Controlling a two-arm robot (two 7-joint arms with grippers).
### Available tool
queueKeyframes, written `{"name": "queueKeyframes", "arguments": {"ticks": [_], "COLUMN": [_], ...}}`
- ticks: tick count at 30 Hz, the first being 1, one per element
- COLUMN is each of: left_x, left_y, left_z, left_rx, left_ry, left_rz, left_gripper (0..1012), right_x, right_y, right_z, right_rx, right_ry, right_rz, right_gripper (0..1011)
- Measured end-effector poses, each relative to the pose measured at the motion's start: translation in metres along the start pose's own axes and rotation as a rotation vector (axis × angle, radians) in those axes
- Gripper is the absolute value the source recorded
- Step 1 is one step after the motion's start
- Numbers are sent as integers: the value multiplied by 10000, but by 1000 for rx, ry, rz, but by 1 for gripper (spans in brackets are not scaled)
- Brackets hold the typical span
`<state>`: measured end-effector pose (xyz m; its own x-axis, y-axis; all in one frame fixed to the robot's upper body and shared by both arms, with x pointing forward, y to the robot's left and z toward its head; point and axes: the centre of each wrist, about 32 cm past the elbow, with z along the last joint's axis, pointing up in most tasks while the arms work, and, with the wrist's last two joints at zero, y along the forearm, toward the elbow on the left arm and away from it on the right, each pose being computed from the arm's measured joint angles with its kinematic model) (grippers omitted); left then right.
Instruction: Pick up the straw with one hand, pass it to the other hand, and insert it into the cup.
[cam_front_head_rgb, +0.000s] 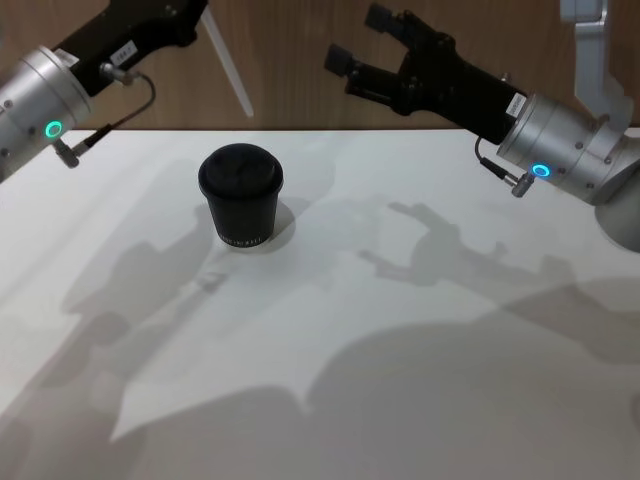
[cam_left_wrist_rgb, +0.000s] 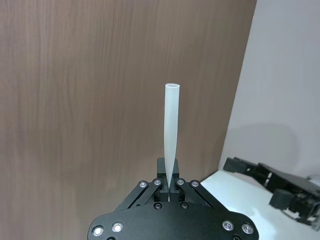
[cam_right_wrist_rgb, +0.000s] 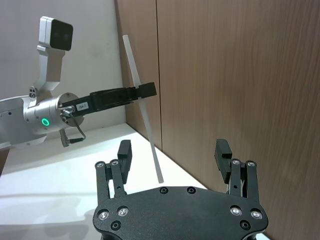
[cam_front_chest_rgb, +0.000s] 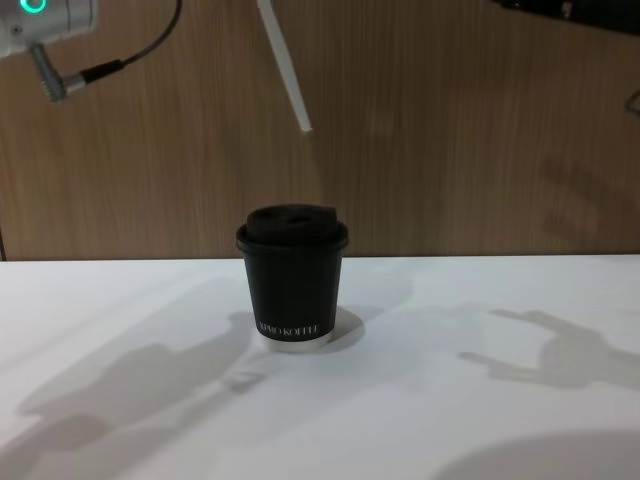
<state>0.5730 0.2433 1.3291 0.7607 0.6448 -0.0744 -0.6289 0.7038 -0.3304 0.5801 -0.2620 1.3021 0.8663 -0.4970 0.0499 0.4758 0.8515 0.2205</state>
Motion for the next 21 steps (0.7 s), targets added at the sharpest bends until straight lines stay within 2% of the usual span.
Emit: {"name": "queueKeyframes", "arguments": {"ticks": [9,21], "left_x": [-29,-69], "left_y": [84,150], "left_z": [-38,-77], "left_rx": [23,48], "left_ry": [-55,-93], "left_rz": [34,52], "left_gripper": [7,7], "right_x": [0,0], "right_y": [0,0], "right_z": [0,0], "right_rx": [0,0], "right_ry": [0,0], "right_rz": [0,0], "right_gripper": [1001,1001]}}
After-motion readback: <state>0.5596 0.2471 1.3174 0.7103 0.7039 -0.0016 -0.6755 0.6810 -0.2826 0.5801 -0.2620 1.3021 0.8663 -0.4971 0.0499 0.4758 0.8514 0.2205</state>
